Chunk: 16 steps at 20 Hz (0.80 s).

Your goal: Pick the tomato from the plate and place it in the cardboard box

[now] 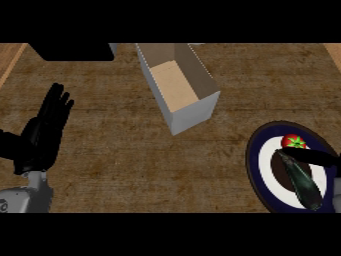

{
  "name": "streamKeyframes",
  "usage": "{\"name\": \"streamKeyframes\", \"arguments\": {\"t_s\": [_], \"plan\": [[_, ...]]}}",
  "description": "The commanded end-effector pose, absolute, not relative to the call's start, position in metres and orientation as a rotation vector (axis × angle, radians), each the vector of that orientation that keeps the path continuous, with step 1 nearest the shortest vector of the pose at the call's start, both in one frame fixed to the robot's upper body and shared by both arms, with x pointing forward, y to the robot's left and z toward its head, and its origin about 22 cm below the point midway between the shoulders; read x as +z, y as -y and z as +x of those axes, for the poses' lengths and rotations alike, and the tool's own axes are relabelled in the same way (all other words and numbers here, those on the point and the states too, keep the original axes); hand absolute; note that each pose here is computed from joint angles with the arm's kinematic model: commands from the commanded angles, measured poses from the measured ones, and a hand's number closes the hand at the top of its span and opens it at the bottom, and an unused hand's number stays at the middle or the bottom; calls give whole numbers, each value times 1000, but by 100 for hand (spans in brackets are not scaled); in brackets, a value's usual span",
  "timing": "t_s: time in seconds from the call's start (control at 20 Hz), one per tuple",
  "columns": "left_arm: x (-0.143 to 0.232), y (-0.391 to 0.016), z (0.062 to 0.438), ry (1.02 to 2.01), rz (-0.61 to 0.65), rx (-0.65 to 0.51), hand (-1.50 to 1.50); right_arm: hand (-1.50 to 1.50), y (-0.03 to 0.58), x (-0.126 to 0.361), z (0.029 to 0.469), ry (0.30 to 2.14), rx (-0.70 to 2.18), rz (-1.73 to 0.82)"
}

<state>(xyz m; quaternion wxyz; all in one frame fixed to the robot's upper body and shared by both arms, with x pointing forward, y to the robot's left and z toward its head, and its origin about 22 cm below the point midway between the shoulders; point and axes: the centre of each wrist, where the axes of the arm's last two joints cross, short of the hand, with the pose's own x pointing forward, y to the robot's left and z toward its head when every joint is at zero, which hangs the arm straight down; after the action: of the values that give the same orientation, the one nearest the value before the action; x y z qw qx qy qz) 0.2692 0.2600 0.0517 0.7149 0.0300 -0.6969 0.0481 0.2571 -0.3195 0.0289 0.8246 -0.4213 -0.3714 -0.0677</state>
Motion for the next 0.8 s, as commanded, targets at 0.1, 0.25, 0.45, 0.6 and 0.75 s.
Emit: {"name": "streamKeyframes", "arguments": {"t_s": [0.1,0.25,0.45,0.6,0.75], "plan": [[50,-262,260,1534,72,115,0,-150,297,14,278,804,-139,-863],[41,-258,267,1550,71,102,0,-150,304,14,254,790,-107,-873],[58,-262,269,1543,75,104,0,-150,313,0,267,777,-137,-855],[62,-255,276,1559,82,112,0,-150,315,5,266,755,-126,-843],[66,-256,265,1557,78,104,0,-150,323,-3,257,753,-121,-860]]}}
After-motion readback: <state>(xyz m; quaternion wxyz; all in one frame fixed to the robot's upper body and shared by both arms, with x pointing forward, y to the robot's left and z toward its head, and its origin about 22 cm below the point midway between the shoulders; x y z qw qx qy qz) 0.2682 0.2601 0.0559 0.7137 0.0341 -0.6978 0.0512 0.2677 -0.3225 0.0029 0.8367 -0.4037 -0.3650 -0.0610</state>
